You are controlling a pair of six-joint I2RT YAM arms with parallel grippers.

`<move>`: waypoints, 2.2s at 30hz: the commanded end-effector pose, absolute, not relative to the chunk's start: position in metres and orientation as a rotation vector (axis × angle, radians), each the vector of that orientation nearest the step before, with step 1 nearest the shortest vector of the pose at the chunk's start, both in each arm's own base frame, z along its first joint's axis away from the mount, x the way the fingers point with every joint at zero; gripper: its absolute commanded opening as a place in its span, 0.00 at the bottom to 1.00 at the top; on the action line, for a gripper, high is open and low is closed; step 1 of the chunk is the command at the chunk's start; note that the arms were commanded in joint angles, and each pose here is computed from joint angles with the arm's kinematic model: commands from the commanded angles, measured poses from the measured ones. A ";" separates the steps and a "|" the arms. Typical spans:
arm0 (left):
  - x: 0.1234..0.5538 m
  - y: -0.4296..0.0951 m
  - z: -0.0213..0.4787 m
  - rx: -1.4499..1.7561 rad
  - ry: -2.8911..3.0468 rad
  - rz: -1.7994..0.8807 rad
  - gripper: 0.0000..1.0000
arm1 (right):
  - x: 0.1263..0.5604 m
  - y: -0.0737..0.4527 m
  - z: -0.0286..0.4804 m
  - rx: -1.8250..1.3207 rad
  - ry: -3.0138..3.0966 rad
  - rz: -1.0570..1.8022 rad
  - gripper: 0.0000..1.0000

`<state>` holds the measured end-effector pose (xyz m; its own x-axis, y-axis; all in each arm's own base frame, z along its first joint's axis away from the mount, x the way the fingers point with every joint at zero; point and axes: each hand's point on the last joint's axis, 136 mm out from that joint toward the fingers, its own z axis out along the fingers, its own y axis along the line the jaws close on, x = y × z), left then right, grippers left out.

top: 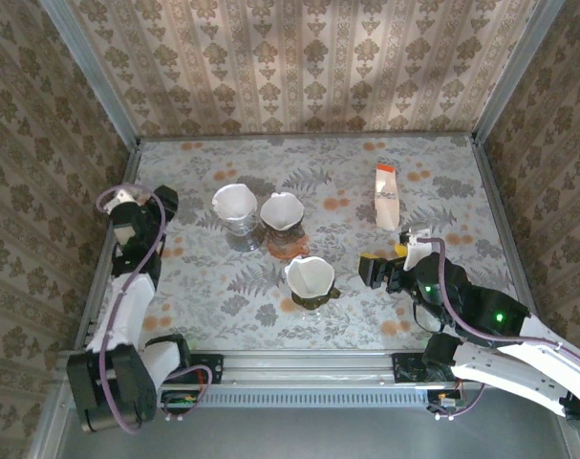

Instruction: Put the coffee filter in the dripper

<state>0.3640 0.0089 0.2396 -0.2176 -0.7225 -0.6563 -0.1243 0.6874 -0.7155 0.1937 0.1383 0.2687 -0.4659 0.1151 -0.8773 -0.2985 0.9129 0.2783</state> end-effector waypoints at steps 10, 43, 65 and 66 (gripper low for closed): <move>0.358 0.011 0.191 -0.172 2.008 -0.101 1.00 | 0.208 0.113 0.272 -0.017 1.945 0.330 1.00; 0.391 0.016 0.103 -0.022 1.883 0.080 1.00 | 0.211 0.089 0.260 0.038 1.912 0.190 1.00; 0.393 0.021 0.099 -0.053 1.869 0.179 1.00 | 0.285 0.058 0.253 0.072 1.882 -0.169 1.00; 0.393 0.021 0.099 -0.053 1.869 0.178 1.00 | 0.292 0.049 0.251 0.086 1.880 -0.185 1.00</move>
<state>0.3880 0.0193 0.0890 -0.3366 0.0408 -0.9408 -0.1153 0.9898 0.0841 0.2648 0.0718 0.2441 -0.3434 -0.0295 -0.9387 0.0911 0.9938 -0.0645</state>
